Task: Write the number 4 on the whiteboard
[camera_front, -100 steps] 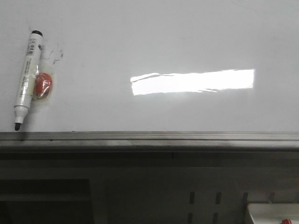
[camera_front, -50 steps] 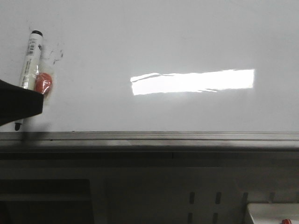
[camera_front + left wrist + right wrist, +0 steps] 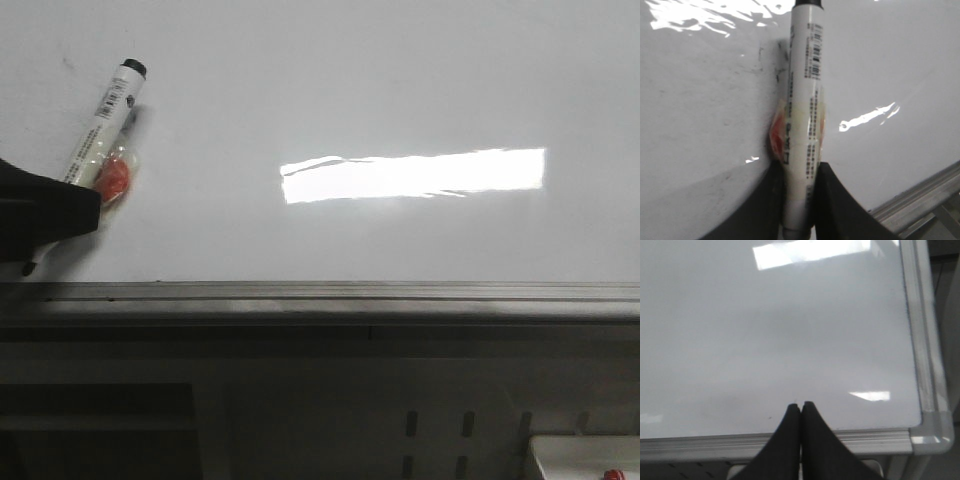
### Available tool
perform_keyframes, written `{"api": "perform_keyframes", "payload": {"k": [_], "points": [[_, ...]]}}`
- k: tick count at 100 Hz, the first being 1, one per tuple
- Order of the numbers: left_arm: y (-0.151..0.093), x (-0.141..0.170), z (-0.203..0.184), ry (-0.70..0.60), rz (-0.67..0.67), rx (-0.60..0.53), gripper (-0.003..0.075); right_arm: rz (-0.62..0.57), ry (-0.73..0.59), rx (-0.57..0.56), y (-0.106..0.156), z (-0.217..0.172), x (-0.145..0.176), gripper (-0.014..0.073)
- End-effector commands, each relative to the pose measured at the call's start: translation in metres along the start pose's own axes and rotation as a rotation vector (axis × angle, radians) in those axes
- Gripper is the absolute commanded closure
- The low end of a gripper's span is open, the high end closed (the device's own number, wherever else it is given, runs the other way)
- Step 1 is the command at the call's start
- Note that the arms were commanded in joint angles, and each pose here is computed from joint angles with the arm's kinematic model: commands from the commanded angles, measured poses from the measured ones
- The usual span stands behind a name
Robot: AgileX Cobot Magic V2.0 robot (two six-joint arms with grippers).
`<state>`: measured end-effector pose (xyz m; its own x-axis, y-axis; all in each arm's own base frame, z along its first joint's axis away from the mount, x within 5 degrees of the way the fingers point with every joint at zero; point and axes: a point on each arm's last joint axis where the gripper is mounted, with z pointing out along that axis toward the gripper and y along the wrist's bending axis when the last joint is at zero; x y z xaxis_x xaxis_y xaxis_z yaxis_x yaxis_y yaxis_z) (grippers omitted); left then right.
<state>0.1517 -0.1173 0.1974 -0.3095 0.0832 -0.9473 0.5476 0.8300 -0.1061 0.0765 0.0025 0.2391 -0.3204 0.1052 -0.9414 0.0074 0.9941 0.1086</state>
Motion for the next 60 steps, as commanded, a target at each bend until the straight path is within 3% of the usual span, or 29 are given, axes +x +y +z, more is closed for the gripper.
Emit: {"api": "perform_keyframes", "payload": {"k": [1, 27, 47, 55, 60], "points": [[-0.008, -0.019, -0.004, -0.128, 0.086, 0.072, 0.0741, 0.017, -0.088, -0.062, 0.007, -0.004, -0.021, 0.0659], [-0.023, -0.037, -0.029, -0.273, 0.348, 0.204, 0.0741, -0.110, -0.061, -0.325, 0.032, -0.007, -0.035, 0.0659], [-0.034, -0.036, -0.039, -0.312, 0.592, 0.309, 0.0741, -0.196, -0.031, -0.554, 0.065, -0.003, -0.052, 0.0653], [-0.036, -0.035, -0.040, -0.312, 0.636, 0.328, 0.0741, -0.277, -0.034, -0.649, 0.084, -0.001, -0.060, 0.0585], [-0.037, -0.035, -0.040, -0.312, 0.650, 0.334, 0.0741, -0.318, -0.033, -0.714, 0.097, -0.001, -0.065, 0.0482]]}}
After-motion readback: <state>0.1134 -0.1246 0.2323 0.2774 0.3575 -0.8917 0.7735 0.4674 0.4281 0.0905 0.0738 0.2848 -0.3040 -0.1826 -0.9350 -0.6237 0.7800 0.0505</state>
